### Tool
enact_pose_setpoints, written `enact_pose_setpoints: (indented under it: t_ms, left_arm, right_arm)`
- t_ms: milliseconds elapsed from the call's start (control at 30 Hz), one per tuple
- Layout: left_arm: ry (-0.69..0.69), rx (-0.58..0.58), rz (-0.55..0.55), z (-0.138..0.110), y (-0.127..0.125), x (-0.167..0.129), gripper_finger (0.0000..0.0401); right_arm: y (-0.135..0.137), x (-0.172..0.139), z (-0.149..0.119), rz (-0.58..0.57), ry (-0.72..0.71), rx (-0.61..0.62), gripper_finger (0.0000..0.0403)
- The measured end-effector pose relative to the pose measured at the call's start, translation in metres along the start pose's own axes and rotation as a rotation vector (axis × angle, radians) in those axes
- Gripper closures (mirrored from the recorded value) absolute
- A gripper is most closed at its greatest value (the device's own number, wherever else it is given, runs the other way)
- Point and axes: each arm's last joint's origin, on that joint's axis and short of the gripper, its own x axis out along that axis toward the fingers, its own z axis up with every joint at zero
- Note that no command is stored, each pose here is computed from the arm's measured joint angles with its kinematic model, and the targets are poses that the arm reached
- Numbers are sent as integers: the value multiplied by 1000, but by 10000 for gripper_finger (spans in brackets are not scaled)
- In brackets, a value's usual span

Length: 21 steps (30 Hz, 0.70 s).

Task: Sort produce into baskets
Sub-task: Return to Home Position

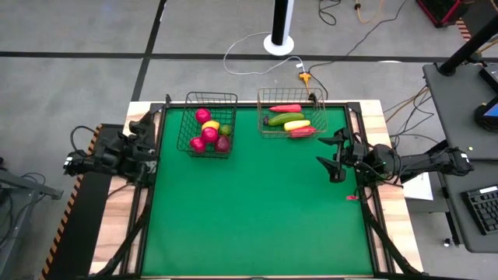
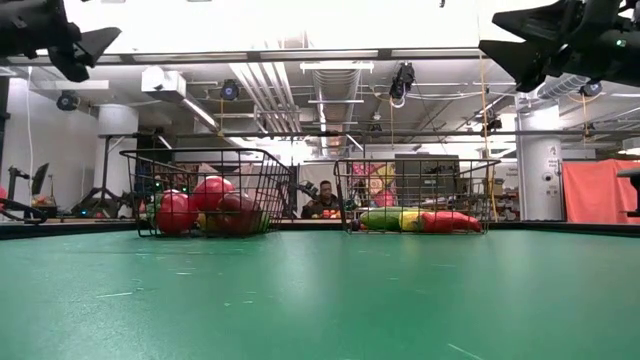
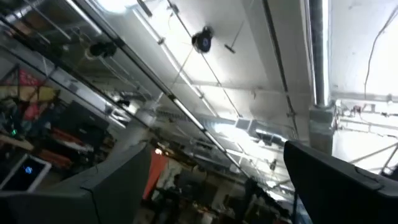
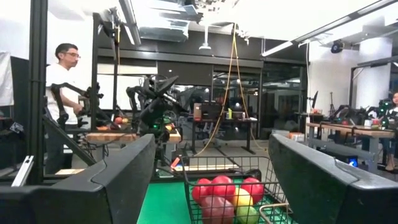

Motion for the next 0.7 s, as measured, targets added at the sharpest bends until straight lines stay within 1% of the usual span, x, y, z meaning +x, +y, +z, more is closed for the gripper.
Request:
enact_pose_setpoints:
  t_ms: [133, 200, 233, 300, 333, 400, 433, 500, 567, 633, 700]
  left_arm:
    - [28, 4, -8, -1, -2, 1, 54]
    - [22, -17, -22, -3, -2, 1, 54]
    - [9, -49, -54, -2, -2, 0, 54]
    - [-41, -114, -165, 3, -5, -1, 54]
    - [-53, -95, -235, 3, -7, -1, 54]
    - [-42, 30, -383, -3, -12, -2, 54]
    - [-30, 96, -430, -6, -14, -3, 54]
    - [40, 199, -432, -14, -15, -4, 54]
    - [182, 264, -399, -28, -14, -6, 54]
    - [282, 259, -329, -37, -11, -8, 54]
    - [325, 245, -252, -40, -9, -8, 54]
  right_arm:
    - [0, 0, 0, 0, 5, -1, 102]
    - [0, 0, 0, 0, 4, -1, 101]
    - [0, 0, 0, 0, 4, -1, 100]
    - [0, 0, -1, 0, 6, -1, 97]
    - [0, 0, -1, 1, 7, -1, 95]
    - [0, 0, -1, 2, 12, -2, 92]
    - [0, 1, -2, 3, 17, -2, 90]
    - [0, 1, -2, 5, 21, -3, 87]
    - [1, 1, -3, 8, 25, -4, 85]
    - [1, 1, -3, 8, 27, -4, 83]
    - [1, 1, -3, 9, 27, -4, 81]
